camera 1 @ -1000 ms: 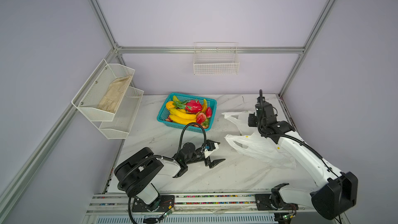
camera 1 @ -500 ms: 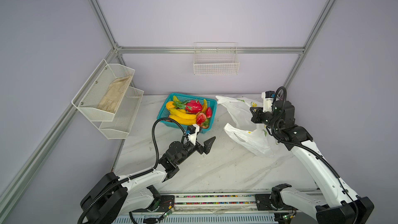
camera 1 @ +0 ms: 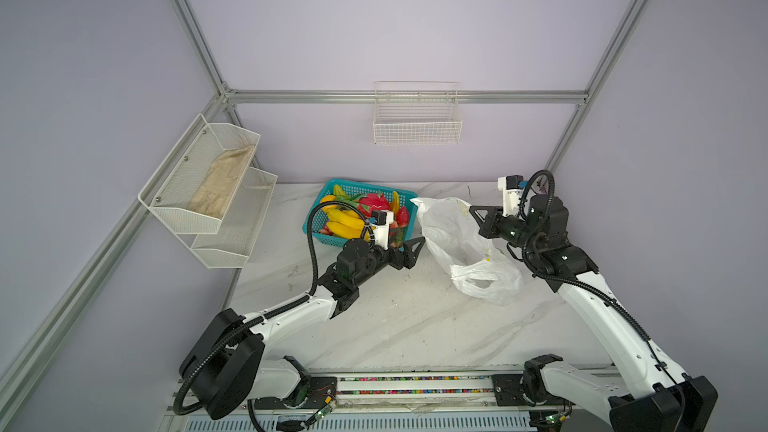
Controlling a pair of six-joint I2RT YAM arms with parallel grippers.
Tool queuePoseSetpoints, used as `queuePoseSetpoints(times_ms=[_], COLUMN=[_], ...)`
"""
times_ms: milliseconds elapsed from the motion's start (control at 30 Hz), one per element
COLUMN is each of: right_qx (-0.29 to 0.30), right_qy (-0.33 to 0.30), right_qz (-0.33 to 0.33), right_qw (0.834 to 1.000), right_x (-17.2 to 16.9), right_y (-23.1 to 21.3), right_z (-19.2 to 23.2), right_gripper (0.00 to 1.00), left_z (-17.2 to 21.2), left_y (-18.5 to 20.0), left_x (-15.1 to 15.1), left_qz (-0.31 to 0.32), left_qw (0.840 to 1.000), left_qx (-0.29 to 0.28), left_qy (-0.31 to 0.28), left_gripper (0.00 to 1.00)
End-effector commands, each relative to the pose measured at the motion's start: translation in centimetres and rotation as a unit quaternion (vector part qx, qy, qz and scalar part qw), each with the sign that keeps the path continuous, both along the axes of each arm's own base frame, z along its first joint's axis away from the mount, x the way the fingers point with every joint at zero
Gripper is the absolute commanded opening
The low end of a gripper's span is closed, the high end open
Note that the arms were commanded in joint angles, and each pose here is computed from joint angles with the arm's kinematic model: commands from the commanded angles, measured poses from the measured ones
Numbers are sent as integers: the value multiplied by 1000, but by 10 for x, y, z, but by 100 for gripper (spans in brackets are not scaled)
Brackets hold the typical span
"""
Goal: Place the fake fruits into the plastic bag and tie a complex knot
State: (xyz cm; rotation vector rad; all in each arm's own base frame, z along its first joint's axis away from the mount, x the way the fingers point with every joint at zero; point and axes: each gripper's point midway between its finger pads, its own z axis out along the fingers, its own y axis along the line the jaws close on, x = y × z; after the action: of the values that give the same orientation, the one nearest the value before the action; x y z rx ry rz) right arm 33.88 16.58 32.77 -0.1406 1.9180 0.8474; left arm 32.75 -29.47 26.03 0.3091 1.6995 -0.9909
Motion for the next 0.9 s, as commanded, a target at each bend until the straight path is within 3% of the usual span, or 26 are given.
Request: queuePoseSetpoints(times_ms=[0, 167, 333, 467, 600, 667, 867], right_qx=[28, 29, 24, -4, -65, -114, -227], right_qy=[-17, -18, -15, -23, -28, -33, -44], right_qz=[25, 48, 67, 67, 15, -24, -103], right_qw=[999, 998, 997, 997, 997, 993, 967], right_x=[0, -3, -3, -3, 7, 11, 6], right_y=[9, 15, 20, 18, 4, -4, -16], right_z=[10, 5, 0, -7, -18, -23, -33], right_gripper=[0, 0, 0, 0, 0, 1, 23], left_z=[55, 67, 55, 59, 70, 78, 98], left_y=[-17, -20, -25, -22, -29, -30, -34], left_x=[0, 9, 32, 52, 59, 57, 52], left_qz=[-41, -28, -1, 35, 29, 21, -6], left_qw=[997, 997, 999, 997, 995, 995, 994], left_qx=[-61, -55, -25, 20, 52, 52, 61], left_qy=[-36, -55, -46, -66, -79, -88, -93], left_gripper=[94, 93, 88, 59, 17, 3, 0])
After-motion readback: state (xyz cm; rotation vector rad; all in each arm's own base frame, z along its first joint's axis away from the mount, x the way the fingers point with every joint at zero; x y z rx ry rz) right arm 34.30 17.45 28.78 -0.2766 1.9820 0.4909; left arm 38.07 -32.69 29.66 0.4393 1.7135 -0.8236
